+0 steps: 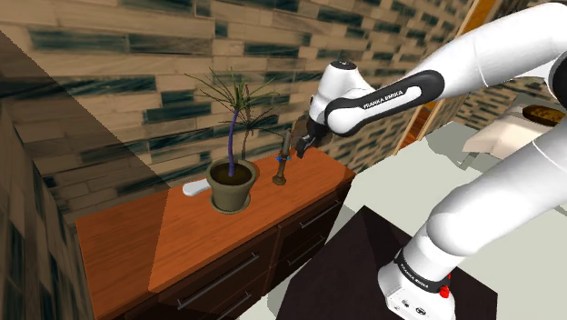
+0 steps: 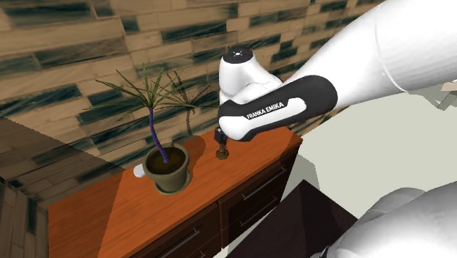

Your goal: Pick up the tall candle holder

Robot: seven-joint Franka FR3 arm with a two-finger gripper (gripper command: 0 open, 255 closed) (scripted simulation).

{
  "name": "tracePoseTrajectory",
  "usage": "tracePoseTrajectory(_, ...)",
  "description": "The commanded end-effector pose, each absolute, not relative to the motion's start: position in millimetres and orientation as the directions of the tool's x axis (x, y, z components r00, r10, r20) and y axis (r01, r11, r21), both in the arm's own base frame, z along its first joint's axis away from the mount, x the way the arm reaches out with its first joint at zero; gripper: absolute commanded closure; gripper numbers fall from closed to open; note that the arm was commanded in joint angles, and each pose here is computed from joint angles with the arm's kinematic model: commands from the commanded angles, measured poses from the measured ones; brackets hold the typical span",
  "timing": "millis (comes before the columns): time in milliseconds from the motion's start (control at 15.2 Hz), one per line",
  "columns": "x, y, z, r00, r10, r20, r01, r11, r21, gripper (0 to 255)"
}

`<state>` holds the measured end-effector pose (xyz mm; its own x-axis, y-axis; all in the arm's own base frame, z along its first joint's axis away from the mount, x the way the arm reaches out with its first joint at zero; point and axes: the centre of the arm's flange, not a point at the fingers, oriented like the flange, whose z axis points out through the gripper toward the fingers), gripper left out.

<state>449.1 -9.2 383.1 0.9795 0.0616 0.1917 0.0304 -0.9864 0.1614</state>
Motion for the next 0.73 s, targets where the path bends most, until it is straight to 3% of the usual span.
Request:
tracePoseTrajectory(0,468,-15,366,0.975,0.054,0.216,0.015,-0.984,0.178,0)
tracePoseTrajectory(660,554,-52,292,0.946,0.016,0.324,-0.071,-0.964,0.256,0)
